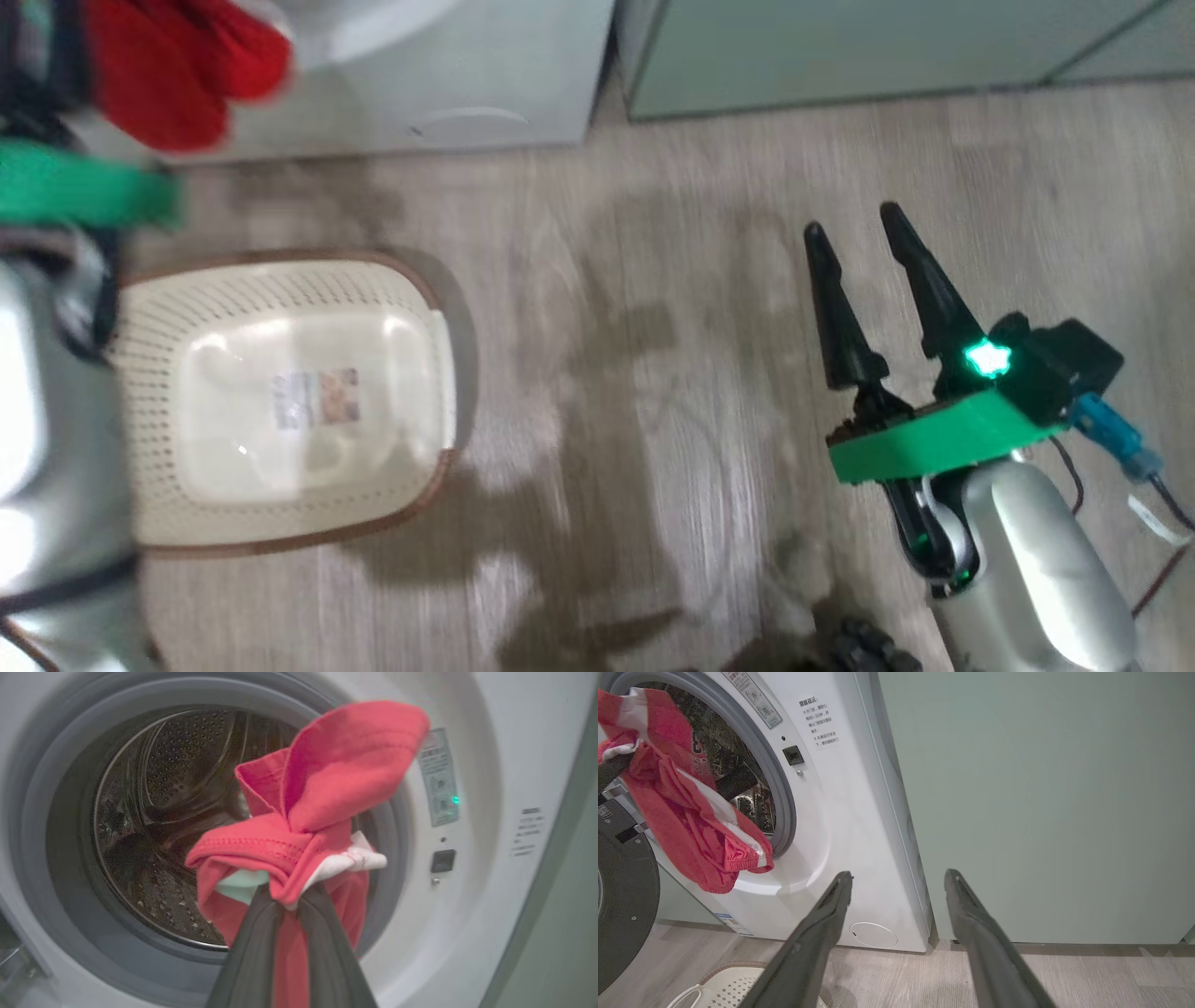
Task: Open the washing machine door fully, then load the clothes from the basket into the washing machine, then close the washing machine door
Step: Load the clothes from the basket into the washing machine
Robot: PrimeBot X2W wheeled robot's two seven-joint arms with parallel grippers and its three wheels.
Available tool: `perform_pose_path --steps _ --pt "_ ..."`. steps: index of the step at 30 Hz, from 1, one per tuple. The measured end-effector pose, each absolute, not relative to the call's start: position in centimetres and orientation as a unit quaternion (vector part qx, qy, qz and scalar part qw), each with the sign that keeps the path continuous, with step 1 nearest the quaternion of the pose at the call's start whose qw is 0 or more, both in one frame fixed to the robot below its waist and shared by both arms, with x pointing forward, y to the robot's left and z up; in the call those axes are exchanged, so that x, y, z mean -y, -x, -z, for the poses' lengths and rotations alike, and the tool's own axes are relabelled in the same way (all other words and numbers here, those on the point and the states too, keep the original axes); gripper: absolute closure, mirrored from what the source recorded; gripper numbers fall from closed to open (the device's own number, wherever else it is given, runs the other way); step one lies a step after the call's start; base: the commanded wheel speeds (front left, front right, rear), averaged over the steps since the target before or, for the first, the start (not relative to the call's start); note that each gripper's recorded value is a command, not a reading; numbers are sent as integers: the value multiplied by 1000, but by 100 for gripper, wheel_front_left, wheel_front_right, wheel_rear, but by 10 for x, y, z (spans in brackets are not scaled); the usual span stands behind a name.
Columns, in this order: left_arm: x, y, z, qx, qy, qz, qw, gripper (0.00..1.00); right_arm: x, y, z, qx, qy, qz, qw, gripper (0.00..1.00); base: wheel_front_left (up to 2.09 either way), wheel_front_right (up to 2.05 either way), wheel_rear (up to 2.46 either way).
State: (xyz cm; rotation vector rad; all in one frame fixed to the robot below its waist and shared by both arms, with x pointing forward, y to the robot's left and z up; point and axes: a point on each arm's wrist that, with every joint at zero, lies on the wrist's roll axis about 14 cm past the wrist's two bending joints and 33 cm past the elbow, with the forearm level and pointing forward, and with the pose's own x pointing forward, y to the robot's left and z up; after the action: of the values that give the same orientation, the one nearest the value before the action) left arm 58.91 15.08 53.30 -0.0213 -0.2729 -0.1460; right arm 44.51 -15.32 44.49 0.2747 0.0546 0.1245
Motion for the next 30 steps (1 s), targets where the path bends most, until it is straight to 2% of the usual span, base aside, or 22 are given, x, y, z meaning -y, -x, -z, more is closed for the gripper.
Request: perform_pose_path --steps 16,24,30 --pt "-167 -755 -520 141 -46 71 986 100 180 -460 -395 -79 -160 -16 984 0 0 0 0" --pt "-149 -802 -509 135 -46 82 986 100 193 -454 -375 -107 -166 7 980 0 0 0 0" --pt "-148 -816 -526 164 -20 68 984 100 197 -450 -368 -119 -165 15 979 0 0 0 0"
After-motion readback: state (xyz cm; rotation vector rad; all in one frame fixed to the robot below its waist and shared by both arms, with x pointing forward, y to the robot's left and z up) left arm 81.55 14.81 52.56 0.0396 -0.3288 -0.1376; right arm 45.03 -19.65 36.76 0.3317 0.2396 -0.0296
